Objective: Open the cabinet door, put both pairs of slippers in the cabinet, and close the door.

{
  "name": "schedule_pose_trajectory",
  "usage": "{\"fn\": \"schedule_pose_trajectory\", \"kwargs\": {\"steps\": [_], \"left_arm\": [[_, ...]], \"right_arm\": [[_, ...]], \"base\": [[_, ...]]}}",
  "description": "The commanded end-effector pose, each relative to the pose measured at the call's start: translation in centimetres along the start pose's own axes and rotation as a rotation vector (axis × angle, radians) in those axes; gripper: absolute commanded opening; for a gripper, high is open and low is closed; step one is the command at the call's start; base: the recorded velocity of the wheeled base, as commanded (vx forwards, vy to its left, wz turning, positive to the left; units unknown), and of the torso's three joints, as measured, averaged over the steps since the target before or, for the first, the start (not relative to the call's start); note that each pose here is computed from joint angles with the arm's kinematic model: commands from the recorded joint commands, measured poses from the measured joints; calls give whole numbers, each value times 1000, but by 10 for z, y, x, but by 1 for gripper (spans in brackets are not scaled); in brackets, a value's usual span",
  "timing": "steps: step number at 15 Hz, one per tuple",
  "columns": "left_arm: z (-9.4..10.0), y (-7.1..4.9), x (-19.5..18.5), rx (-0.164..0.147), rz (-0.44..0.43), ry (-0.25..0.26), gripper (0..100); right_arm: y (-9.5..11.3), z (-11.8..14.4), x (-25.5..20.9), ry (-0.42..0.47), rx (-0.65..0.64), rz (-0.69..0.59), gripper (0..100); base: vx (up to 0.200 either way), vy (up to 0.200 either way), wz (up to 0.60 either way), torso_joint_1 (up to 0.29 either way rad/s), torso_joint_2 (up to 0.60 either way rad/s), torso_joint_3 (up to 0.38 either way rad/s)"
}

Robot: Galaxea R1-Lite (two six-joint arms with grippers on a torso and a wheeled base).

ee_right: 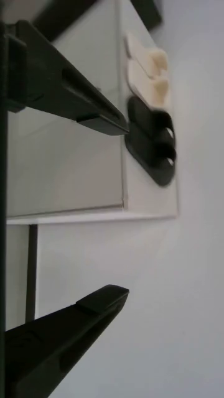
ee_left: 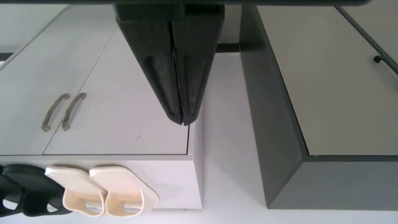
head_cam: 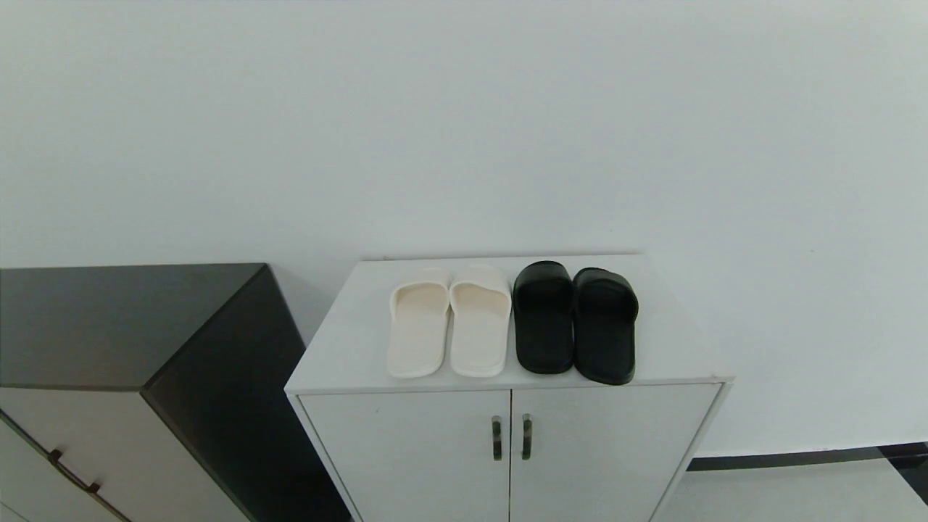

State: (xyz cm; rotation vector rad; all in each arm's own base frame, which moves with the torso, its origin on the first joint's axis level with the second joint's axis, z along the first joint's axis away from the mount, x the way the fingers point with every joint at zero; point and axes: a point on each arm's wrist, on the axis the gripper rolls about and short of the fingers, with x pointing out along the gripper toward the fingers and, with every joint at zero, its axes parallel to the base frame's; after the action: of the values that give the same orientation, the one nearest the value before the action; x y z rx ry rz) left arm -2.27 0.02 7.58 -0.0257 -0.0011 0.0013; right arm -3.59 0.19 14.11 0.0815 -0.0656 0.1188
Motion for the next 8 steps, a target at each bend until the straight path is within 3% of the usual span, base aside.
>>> {"fn": "schedule_pose_trajectory", "kwargs": {"steps": [1, 2, 5, 8], "left_arm": [[0, 0, 0, 0, 0, 0, 0], [0, 0, 0, 0, 0, 0, 0], [0, 0, 0, 0, 2, -1, 0], [0, 0, 0, 0, 2, 1, 0]], "right_arm": [[0, 9, 27, 218, -26, 103, 100], [-1, 19, 56, 301, -33, 120, 100], [3, 35, 110, 308, -60, 189, 100], [38, 54, 143, 342, -19, 215, 100]], "base": [[0, 0, 0, 0, 0, 0], [0, 0, 0, 0, 0, 0], [0, 0, 0, 0, 0, 0], [0, 0, 0, 0, 0, 0]]}}
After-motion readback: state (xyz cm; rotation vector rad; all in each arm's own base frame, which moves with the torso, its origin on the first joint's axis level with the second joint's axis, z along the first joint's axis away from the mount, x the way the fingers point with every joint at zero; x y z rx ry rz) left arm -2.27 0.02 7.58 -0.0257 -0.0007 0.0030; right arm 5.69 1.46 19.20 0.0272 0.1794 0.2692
